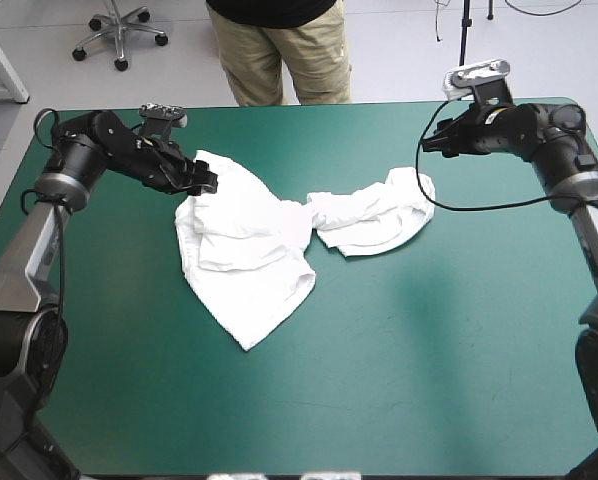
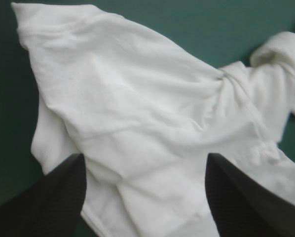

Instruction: Fold the cloth

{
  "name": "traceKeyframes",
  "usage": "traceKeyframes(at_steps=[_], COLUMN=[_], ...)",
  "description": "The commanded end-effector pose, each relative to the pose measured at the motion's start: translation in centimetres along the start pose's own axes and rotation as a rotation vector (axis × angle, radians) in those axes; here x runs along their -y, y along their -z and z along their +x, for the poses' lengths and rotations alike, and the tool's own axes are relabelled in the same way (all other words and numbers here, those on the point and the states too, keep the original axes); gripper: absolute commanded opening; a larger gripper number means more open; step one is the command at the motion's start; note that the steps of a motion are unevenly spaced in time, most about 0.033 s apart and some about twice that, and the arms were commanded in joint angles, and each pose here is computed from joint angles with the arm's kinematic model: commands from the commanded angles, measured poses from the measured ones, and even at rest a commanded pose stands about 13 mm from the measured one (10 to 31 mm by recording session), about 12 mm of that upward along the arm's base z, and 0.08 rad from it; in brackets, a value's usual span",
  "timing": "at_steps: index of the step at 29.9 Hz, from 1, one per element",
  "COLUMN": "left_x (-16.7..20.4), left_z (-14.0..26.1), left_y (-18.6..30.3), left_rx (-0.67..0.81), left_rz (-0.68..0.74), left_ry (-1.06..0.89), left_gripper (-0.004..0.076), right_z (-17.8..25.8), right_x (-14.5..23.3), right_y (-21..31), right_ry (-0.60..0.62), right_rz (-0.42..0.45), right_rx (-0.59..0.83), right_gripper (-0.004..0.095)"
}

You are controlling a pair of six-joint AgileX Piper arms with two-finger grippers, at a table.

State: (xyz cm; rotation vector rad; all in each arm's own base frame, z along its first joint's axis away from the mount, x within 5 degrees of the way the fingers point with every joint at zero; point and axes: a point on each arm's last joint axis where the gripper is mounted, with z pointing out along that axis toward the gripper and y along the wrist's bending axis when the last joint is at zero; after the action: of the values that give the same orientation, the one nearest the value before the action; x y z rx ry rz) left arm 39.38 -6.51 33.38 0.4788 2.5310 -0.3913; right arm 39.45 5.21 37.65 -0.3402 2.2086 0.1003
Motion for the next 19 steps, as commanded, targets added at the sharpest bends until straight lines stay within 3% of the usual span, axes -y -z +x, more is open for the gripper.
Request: traceKeyframes(at_steps=[1,5,11,19], left_x=[3.5,6.2,12.2,16.0], left_z=[-0.1,1.9,8.2,15.0], left_y=[5.9,7.5,5.0,0.0], left_rx=[0.072,0.040,-0.070,-0.219], left_rz=[0.047,0.082,0.147,0.015], left_ry=[-0.059,-0.062,-0.219,-0.450], left_gripper=[0.0490,0.0490,0.0453,0.0453], right_z=[-2.5,-2.3,-1.7,-1.8], right_x=[-0.2,-0.9,-1.6,-1.8], right_y=[7.1,10.1,12.9,13.2], right_ry=[0.009,0.002,0.017,0.023], right_rz=[0.018,-0.024,-0.058,-0.074], right_rx=[0.148,0.132,0.101,0.110], right_gripper=[0.0569,0.0535,0.0531,0.0530])
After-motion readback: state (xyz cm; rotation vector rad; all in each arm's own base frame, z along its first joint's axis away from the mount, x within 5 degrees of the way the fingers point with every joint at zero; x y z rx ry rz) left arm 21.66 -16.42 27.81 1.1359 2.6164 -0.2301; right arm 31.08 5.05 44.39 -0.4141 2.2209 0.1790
